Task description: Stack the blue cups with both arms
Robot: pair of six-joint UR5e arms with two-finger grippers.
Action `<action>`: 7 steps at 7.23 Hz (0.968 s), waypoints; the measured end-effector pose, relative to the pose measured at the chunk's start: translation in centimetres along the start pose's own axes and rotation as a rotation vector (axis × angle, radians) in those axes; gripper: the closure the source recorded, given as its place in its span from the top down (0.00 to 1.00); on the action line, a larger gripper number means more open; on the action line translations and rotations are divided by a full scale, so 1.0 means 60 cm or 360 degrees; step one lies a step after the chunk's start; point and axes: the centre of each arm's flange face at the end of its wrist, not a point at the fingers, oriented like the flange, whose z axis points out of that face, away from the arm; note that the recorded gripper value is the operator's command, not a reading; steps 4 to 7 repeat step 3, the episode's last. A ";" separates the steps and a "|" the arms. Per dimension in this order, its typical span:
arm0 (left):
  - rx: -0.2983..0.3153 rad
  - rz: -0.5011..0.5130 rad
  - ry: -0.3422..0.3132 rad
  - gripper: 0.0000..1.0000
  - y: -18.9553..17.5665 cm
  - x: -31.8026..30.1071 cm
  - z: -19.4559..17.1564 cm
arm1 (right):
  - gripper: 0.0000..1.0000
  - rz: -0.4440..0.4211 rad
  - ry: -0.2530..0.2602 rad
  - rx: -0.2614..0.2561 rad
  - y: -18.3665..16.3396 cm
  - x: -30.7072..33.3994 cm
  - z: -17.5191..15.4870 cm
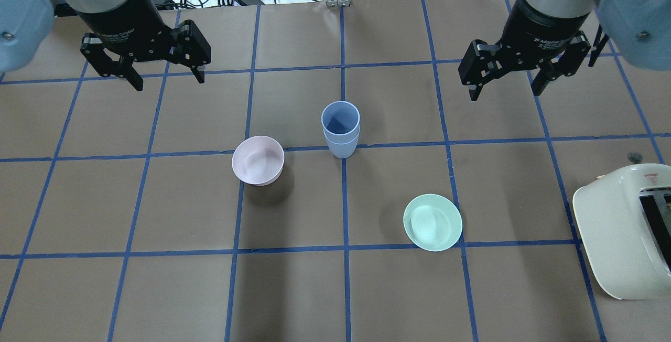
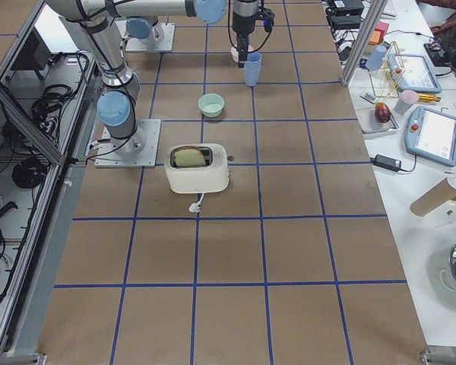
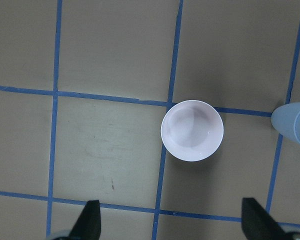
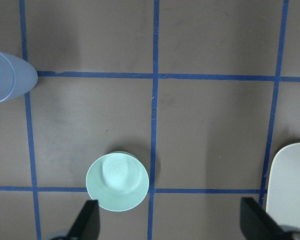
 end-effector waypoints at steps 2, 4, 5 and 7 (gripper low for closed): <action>0.0000 0.0000 0.0000 1.00 0.000 0.000 0.000 | 1.00 -0.0001 -0.0004 -0.0008 0.000 -0.002 0.004; 0.0000 0.0000 0.0000 1.00 0.000 0.000 0.000 | 1.00 -0.0003 -0.0008 -0.0012 0.000 -0.003 0.006; 0.0000 0.0000 0.0000 1.00 0.000 0.000 0.000 | 1.00 -0.0003 -0.0008 -0.0012 0.000 -0.003 0.006; 0.0000 0.0000 0.0000 1.00 0.000 0.000 0.000 | 1.00 -0.0003 -0.0008 -0.0012 0.000 -0.003 0.006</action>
